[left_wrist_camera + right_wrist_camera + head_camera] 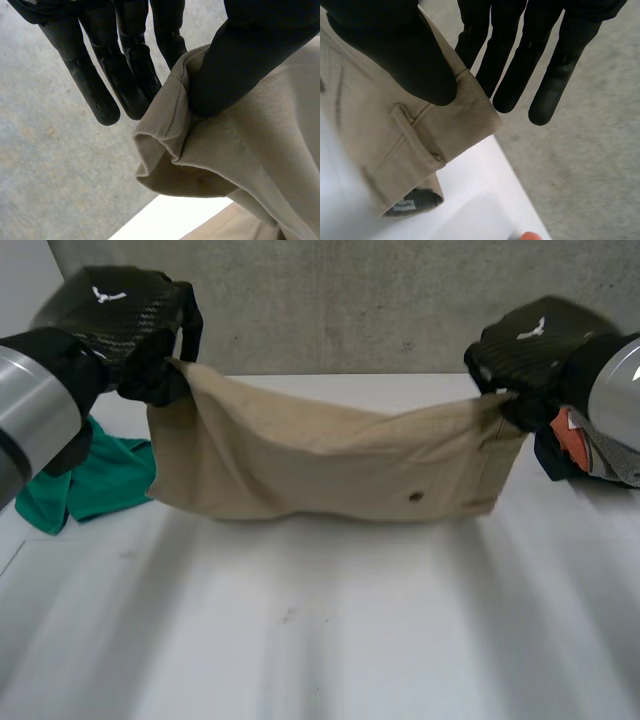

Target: Fold the laundry.

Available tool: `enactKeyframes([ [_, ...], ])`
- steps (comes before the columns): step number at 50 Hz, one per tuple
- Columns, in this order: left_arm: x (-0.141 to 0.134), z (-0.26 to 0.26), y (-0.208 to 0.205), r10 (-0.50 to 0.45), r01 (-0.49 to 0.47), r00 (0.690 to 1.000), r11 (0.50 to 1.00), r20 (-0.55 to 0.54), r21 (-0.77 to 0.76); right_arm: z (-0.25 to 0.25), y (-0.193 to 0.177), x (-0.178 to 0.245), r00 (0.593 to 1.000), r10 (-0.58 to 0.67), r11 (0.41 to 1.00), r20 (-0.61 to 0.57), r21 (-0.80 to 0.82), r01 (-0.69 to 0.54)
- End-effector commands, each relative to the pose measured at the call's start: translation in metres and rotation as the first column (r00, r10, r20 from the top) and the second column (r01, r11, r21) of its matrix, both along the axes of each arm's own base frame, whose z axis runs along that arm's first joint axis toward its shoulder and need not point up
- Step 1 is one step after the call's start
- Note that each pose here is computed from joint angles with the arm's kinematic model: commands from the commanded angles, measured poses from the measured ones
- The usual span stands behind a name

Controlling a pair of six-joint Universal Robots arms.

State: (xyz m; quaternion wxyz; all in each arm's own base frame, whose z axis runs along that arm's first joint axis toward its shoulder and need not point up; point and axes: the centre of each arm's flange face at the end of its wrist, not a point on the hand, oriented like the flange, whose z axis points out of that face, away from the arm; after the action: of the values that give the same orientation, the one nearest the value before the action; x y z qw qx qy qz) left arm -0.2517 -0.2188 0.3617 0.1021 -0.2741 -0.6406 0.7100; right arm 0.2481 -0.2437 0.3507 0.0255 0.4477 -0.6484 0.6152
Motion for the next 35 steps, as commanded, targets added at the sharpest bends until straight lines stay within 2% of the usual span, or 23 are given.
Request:
enactKeyframes([
  [1, -0.013, -0.066, -0.050, 0.029, -0.047, 0.993, 0.985, 0.111, 0.165, -0.066, -0.029, 0.013, 0.995, 0.014, 0.986, -0.099, 0.167, 0.002],
  [5, -0.026, -0.100, -0.089, 0.034, -0.061, 0.984, 0.987, 0.174, 0.151, -0.103, -0.052, 0.020, 0.992, -0.009, 0.971, -0.125, 0.235, 0.039],
  [8, -0.038, -0.108, -0.121, 0.049, -0.062, 0.983, 0.995, 0.175, 0.072, -0.112, -0.079, 0.029, 0.994, -0.073, 0.977, -0.083, 0.195, 0.088],
  [9, -0.041, -0.105, -0.129, 0.056, -0.063, 0.985, 0.997, 0.163, 0.035, -0.111, -0.086, 0.033, 0.994, -0.090, 0.980, -0.059, 0.170, 0.099],
  [12, -0.051, -0.066, -0.158, 0.087, -0.078, 0.995, 0.979, 0.039, -0.187, -0.085, -0.117, 0.044, 0.983, -0.149, 0.989, 0.108, 0.021, 0.148],
  [13, -0.053, -0.052, -0.163, 0.087, -0.086, 0.996, 0.964, -0.005, -0.250, -0.073, -0.124, 0.047, 0.975, -0.151, 0.987, 0.161, -0.030, 0.157],
  [14, -0.054, -0.023, -0.171, 0.078, -0.110, 0.992, 0.921, -0.100, -0.373, -0.046, -0.135, 0.050, 0.950, -0.132, 0.975, 0.282, -0.137, 0.176],
  [17, -0.053, 0.021, -0.174, 0.038, -0.163, 0.970, 0.832, -0.239, -0.531, -0.002, -0.144, 0.053, 0.895, -0.049, 0.930, 0.443, -0.307, 0.203],
  [18, -0.050, 0.047, -0.171, 0.001, -0.201, 0.949, 0.773, -0.315, -0.602, 0.027, -0.144, 0.052, 0.852, 0.024, 0.883, 0.524, -0.410, 0.228],
  [21, -0.046, 0.070, -0.165, -0.040, -0.235, 0.926, 0.719, -0.376, -0.654, 0.059, -0.139, 0.050, 0.797, 0.137, 0.811, 0.589, -0.529, 0.252],
  [22, -0.045, 0.077, -0.161, -0.055, -0.238, 0.920, 0.706, -0.387, -0.667, 0.074, -0.134, 0.050, 0.776, 0.199, 0.762, 0.598, -0.592, 0.261],
  [25, -0.044, 0.079, -0.158, -0.054, -0.232, 0.923, 0.711, -0.380, -0.664, 0.079, -0.130, 0.051, 0.772, 0.239, 0.738, 0.589, -0.627, 0.251],
  [28, -0.042, 0.066, -0.157, -0.031, -0.218, 0.931, 0.752, -0.364, -0.622, 0.069, -0.129, 0.058, 0.788, 0.254, 0.760, 0.560, -0.620, 0.195],
  [35, -0.044, -0.003, -0.155, -0.001, -0.128, 0.965, 0.872, -0.264, -0.473, 0.004, -0.148, 0.061, 0.848, 0.137, 0.869, 0.512, -0.474, 0.145],
])
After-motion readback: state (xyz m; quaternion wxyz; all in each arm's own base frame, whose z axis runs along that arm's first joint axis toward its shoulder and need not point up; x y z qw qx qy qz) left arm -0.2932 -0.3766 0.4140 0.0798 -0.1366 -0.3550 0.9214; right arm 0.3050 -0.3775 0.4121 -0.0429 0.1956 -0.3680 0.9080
